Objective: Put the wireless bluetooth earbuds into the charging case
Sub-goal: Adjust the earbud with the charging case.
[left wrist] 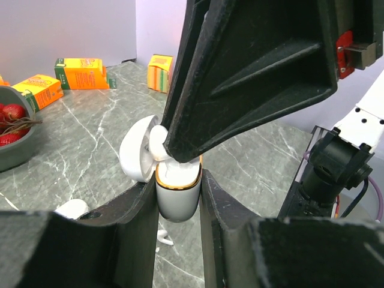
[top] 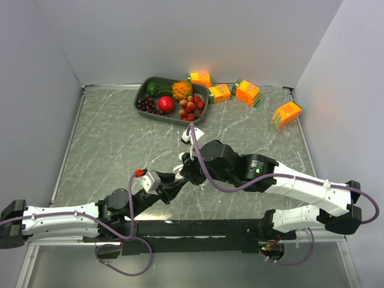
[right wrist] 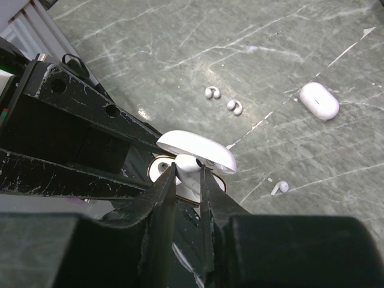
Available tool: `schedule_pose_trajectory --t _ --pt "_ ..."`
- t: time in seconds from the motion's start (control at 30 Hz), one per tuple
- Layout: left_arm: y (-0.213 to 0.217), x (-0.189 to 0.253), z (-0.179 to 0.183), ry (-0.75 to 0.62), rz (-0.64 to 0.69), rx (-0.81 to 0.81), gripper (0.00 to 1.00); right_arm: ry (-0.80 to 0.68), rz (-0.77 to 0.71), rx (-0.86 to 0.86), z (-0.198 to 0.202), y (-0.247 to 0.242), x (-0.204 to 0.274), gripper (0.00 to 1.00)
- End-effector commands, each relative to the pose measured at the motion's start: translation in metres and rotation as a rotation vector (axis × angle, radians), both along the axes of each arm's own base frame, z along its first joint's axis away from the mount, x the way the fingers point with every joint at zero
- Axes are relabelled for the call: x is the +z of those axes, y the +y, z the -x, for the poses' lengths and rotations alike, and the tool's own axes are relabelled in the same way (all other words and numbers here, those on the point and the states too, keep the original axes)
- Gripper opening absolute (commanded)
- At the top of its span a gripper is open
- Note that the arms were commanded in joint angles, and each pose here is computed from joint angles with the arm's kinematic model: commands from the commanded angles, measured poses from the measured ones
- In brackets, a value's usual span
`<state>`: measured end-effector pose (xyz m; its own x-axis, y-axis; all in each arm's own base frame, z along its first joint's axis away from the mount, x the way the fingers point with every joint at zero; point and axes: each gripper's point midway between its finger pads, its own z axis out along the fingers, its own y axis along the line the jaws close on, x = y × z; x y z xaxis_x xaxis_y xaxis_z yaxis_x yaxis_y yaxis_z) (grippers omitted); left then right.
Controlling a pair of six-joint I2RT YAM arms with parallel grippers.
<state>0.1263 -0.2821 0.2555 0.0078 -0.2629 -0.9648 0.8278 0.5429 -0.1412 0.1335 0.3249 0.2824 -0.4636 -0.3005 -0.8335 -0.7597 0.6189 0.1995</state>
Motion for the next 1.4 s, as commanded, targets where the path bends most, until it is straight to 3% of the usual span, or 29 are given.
schedule_pose_trajectory --t 0.0,0.27,0.5,0.7,0.73,0.83,1.2,1.37 --pt "0.005 0.025 -0.001 0.0 0.085 0.013 0.01 -0.03 -0.049 -0.033 -0.005 -0.004 0.014 0.18" --pt "0.009 0.018 -0.003 0.017 0.086 0.031 0.01 -0.022 -0.076 -0.05 -0.005 -0.01 0.016 0.0" --pt "0.011 0.011 -0.006 0.029 0.076 0.052 0.01 -0.007 -0.138 -0.054 -0.004 -0.016 0.025 0.0" --pt "0.015 0.015 -0.006 0.01 0.103 0.053 0.01 0.078 -0.376 -0.028 -0.003 -0.023 0.036 0.0" --pt "0.015 0.018 -0.005 0.006 0.113 0.05 0.01 0.062 -0.492 0.021 0.004 -0.024 0.059 0.0" --pt "0.014 0.02 -0.004 -0.003 0.116 0.043 0.01 0.083 -0.644 0.037 0.004 -0.032 0.068 0.0" --pt "0.003 0.039 0.002 -0.053 0.158 -0.005 0.01 0.112 -0.961 0.055 0.002 -0.04 0.076 0.0" --pt "0.0 0.04 0.002 -0.062 0.158 -0.009 0.01 0.107 -1.012 0.055 0.002 -0.043 0.077 0.0"
